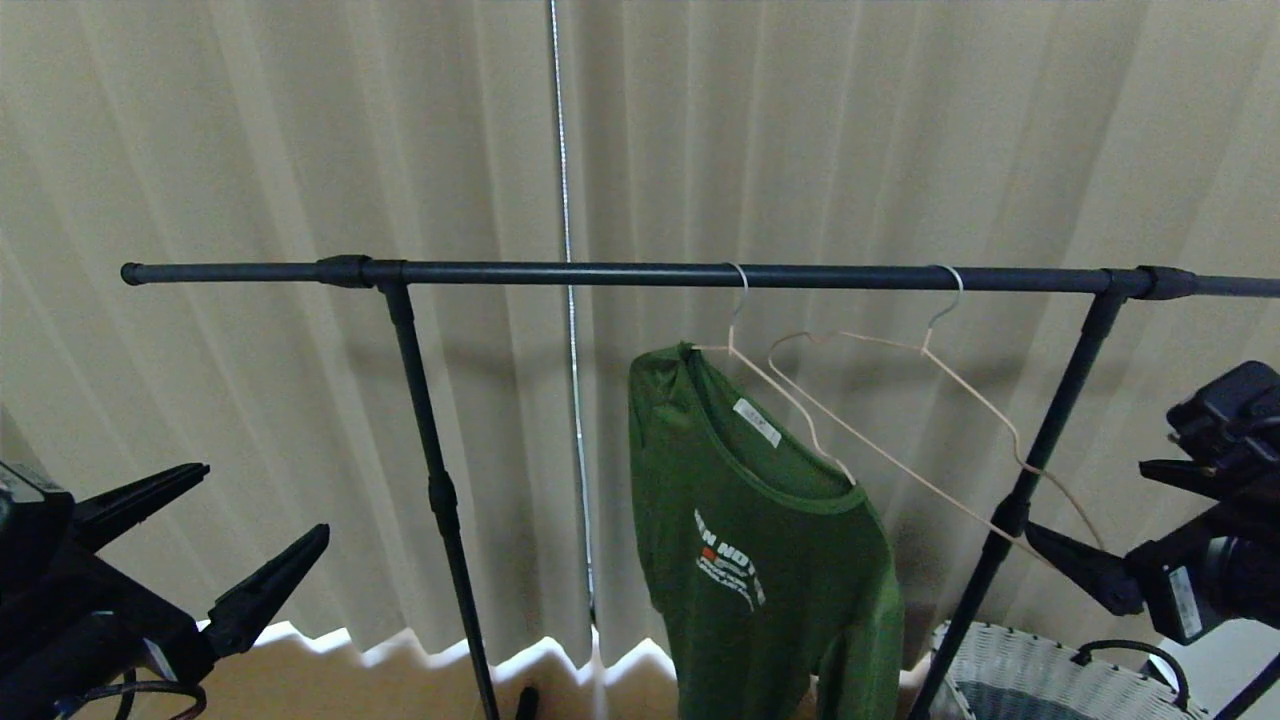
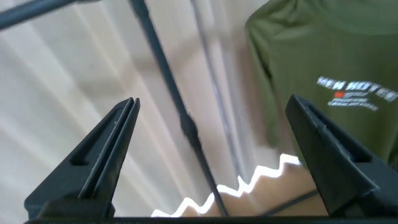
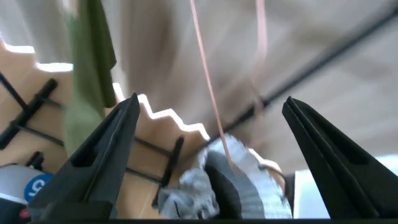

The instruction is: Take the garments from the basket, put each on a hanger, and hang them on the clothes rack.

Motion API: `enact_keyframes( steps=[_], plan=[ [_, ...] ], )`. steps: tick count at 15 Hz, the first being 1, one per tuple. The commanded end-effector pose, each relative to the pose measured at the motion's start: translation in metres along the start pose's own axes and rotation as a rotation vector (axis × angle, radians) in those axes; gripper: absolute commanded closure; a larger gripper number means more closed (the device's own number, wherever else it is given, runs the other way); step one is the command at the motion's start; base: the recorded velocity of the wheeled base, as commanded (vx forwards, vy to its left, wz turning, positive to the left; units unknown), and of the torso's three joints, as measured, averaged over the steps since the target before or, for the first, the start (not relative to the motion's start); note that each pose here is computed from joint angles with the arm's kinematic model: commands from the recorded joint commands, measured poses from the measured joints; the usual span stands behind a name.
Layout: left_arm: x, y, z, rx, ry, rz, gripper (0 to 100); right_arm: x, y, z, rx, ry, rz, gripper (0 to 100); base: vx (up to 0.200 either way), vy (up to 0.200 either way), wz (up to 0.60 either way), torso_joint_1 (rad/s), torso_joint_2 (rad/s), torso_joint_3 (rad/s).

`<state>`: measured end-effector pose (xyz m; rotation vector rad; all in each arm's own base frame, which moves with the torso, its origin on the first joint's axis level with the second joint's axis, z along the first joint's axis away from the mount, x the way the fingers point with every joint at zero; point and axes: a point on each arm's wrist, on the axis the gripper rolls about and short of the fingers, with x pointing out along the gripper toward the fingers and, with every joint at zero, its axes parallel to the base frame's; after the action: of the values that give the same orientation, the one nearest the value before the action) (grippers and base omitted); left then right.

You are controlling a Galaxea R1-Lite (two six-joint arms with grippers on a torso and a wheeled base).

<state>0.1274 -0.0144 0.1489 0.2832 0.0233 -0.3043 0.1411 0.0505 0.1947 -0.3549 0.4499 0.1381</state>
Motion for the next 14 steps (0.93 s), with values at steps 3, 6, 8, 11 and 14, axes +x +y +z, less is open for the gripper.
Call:
enact_keyframes(
  steps=[3,6,8,11,14],
  plan=[
    [-0.006,-0.001,-0.001,0.002,-0.009,0.011,0,-0.025,-0.003,-0.027,-0.003,-0.039,-0.019,0,0.000,0.000,0.00,0.000,0.00,0.000],
    [-0.006,0.000,-0.001,0.002,-0.008,0.013,0,-0.028,-0.003,-0.032,0.002,-0.045,-0.018,0,-0.067,0.000,0.00,-0.001,0.00,0.002],
    [-0.006,0.000,0.000,0.003,-0.010,0.013,0,-0.031,-0.004,-0.034,0.005,-0.055,-0.020,0,-0.200,0.000,0.00,0.005,0.00,-0.002],
    [-0.006,0.000,0.000,0.008,-0.011,0.014,0,-0.029,-0.002,-0.040,0.003,-0.054,-0.021,0,-0.200,0.000,0.00,0.002,0.00,0.001],
    [-0.008,-0.001,0.000,0.012,-0.012,0.016,0,-0.023,0.001,-0.047,0.013,-0.081,-0.025,0,-0.200,0.000,0.00,-0.004,0.00,-0.004]
  ],
)
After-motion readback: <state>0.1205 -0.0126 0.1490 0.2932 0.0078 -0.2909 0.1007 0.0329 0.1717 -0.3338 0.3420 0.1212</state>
